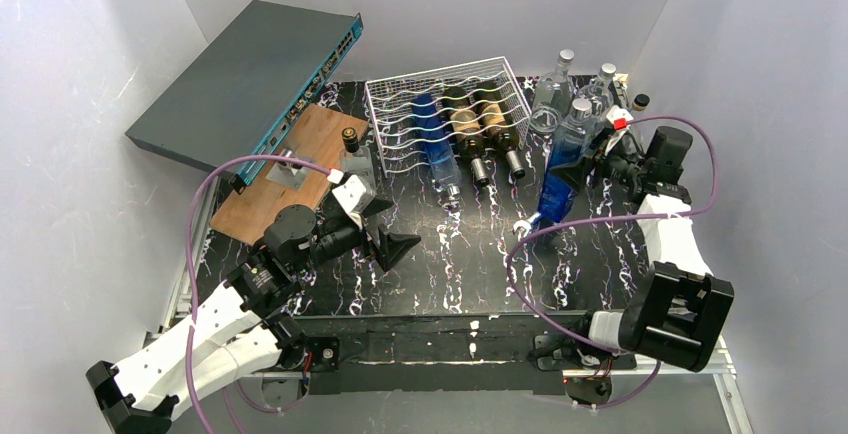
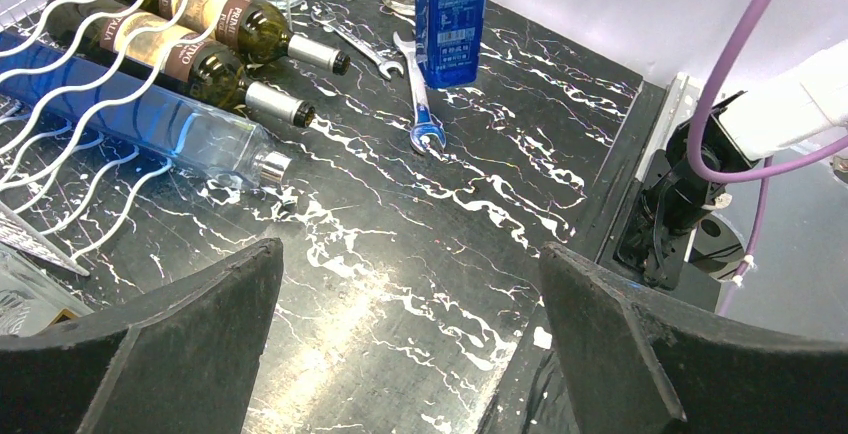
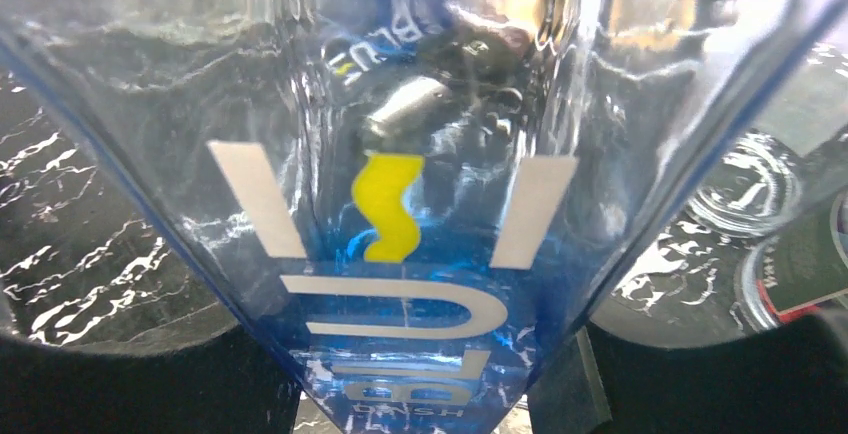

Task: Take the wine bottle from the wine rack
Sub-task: Place the wine bottle at the center of the board, then pick up the wine bottle from the wine rack.

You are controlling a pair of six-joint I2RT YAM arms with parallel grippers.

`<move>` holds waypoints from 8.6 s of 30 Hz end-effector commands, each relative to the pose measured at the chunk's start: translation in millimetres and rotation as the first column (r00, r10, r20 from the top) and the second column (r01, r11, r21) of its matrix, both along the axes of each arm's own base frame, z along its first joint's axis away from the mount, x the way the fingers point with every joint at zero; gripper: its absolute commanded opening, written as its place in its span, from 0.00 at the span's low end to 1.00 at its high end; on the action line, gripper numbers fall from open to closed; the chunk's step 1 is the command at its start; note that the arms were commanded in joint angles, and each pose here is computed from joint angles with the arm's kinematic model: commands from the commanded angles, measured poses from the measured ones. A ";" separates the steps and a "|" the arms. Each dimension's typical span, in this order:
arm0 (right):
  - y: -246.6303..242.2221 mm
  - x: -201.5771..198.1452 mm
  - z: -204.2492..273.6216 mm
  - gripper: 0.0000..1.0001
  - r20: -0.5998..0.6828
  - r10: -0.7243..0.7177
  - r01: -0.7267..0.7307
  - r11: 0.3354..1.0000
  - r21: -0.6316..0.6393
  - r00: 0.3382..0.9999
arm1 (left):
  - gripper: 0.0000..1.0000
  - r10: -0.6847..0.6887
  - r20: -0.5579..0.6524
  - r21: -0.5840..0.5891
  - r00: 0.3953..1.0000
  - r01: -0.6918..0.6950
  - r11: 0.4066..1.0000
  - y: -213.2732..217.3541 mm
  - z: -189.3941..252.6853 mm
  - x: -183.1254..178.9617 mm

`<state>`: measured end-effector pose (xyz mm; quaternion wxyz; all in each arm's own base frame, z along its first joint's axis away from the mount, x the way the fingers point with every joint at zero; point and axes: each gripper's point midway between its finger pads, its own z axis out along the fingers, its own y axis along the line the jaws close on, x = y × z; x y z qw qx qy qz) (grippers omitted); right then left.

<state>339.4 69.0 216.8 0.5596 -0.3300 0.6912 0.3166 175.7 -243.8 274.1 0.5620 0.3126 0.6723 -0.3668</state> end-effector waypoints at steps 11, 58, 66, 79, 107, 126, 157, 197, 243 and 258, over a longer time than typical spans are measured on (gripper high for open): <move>-48.8 101.2 60.1 0.14 0.286 -0.172 0.184 0.983 -0.017 0.943 | 0.98 -0.003 0.009 0.006 1.000 0.003 1.000 -1.3 1.0 0.7; -73.7 161.0 12.9 0.43 0.287 -0.491 0.512 0.859 0.004 0.822 | 0.98 0.017 0.005 -0.028 1.000 -0.017 0.999 8.9 5.9 -6.1; -79.7 153.2 3.6 0.66 0.265 -0.529 0.551 0.834 -0.010 0.806 | 0.98 0.022 -0.009 -0.030 1.000 -0.022 0.999 11.7 5.0 -8.6; -87.0 141.8 -5.3 0.97 0.216 -0.567 0.587 0.809 -0.035 0.795 | 0.98 0.048 -0.095 -0.008 0.994 -0.049 0.999 12.8 0.9 -8.3; -85.8 52.0 41.9 0.98 0.175 -0.587 0.611 0.779 -0.144 0.790 | 0.98 0.167 -0.391 0.004 0.905 -0.180 0.984 16.9 -0.3 -8.6; -26.4 -25.9 -2.4 0.98 -0.032 -0.369 0.363 0.924 -0.122 0.929 | 0.98 0.284 -0.583 0.092 0.761 -0.286 0.954 -5.7 -10.1 15.8; -7.9 -54.3 -16.5 0.98 -0.045 -0.277 0.271 0.957 -0.102 0.960 | 0.98 0.787 -0.200 0.428 0.584 -0.670 0.606 -67.2 -100.0 193.2; -1.9 -59.0 -8.4 0.98 -0.018 -0.246 0.244 0.966 -0.082 0.969 | 0.81 0.820 -0.444 0.287 0.362 -0.809 0.513 -78.1 -195.0 290.7; -2.4 -58.1 -8.4 0.98 -0.018 -0.248 0.246 0.966 -0.084 0.969 | 0.00 0.813 -0.380 0.267 0.440 -0.790 0.552 -83.6 -182.7 283.0; -3.0 -58.6 -8.0 0.98 -0.014 -0.251 0.249 0.964 -0.087 0.968 | 0.00 0.804 -0.285 0.232 0.522 -0.776 0.586 -80.8 -134.3 250.3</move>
